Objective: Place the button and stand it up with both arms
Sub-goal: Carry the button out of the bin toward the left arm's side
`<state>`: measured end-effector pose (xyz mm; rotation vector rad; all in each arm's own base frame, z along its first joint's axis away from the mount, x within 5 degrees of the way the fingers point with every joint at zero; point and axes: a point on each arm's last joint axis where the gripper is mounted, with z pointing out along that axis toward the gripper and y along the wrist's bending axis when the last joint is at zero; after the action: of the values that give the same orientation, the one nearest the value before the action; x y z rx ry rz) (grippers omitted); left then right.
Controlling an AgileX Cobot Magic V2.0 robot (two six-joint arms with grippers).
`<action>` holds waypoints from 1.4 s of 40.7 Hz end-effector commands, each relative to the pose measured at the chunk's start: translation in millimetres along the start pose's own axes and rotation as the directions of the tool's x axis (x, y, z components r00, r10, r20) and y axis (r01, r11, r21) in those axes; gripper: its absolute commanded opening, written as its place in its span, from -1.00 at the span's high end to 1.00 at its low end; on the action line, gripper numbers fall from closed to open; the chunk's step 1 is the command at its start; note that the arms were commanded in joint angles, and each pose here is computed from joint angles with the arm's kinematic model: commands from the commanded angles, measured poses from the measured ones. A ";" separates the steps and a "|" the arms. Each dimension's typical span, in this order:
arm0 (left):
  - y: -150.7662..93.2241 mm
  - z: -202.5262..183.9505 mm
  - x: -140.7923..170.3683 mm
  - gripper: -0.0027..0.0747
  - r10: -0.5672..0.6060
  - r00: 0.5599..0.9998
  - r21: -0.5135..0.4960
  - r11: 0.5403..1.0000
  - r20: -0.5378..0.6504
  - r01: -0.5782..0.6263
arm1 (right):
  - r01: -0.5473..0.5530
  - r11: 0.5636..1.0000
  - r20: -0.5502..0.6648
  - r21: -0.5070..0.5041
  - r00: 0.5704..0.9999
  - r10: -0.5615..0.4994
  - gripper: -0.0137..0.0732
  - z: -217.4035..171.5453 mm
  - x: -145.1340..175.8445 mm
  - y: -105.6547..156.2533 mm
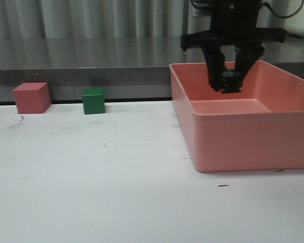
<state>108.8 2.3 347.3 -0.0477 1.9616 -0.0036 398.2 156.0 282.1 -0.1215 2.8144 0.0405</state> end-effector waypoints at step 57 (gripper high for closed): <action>-1.5 -2.8 -13.8 -0.01 -0.013 0.996 0.015 1.000 0.091 0.011 | 0.022 0.984 0.100 -0.175 0.995 -0.005 0.10 26.7 33.0 210.1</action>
<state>108.8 2.3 347.3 -0.0477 1.9616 -0.0036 356.0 362.8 204.0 -0.2365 2.8206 0.2239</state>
